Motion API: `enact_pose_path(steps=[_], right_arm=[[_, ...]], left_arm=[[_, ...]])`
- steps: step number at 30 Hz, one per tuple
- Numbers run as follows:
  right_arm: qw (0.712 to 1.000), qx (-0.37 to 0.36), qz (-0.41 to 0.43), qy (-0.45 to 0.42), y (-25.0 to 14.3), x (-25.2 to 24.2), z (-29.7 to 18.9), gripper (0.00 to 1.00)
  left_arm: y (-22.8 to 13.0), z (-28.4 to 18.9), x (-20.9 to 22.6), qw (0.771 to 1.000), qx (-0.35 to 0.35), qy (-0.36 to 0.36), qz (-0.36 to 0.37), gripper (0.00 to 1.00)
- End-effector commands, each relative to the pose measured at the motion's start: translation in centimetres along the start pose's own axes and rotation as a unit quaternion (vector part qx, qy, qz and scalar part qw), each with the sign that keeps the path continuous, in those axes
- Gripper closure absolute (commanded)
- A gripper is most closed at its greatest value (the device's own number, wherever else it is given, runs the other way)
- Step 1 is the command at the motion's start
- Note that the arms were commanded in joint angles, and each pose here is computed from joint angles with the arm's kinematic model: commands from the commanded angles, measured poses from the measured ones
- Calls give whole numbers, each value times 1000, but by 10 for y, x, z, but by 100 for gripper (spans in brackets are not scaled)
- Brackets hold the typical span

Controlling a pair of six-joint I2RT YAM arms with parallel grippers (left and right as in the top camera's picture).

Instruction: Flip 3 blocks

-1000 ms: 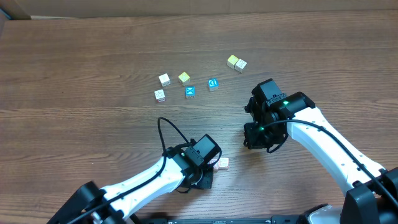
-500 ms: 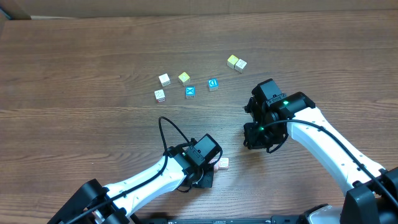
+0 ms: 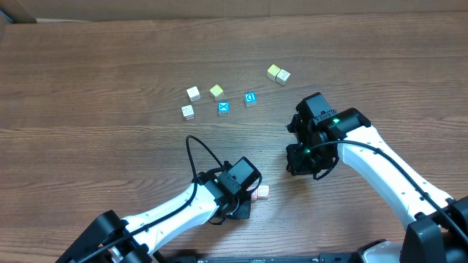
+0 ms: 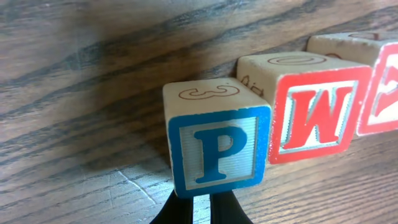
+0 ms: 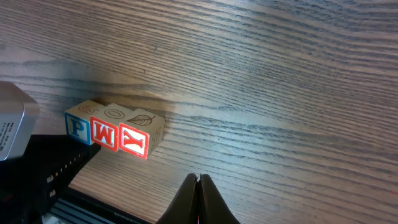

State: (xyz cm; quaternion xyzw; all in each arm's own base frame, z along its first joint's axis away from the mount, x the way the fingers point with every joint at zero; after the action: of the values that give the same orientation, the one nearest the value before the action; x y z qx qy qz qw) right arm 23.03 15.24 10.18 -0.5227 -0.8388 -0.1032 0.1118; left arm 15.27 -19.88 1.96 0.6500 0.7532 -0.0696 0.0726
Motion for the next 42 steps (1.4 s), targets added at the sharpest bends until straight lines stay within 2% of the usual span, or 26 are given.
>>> enact_pose_path(steps=[1,42], right_arm=[[1000,-10,-8,4,0,4,-4,96],[1000,-11,-8,4,1,4,-4,96]], left_arm=[[6,-1,-2,1000,-12,2,-13,96],[13,-1,-6,1000,-18,-13,-21,96]])
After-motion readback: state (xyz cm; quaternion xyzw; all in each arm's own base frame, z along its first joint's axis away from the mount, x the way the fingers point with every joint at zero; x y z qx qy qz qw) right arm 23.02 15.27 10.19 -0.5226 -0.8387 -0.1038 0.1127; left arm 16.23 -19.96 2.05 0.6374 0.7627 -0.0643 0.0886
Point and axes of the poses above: each gripper's point midway between its finger pads, its own z axis out along the fingers, its own x axis along the line the jaws close on, y = z × x, the point moved 2 cm from there along -z, back along the fingers, and after that the axes turned 15 degrees about -z, right-handed, at the moved point
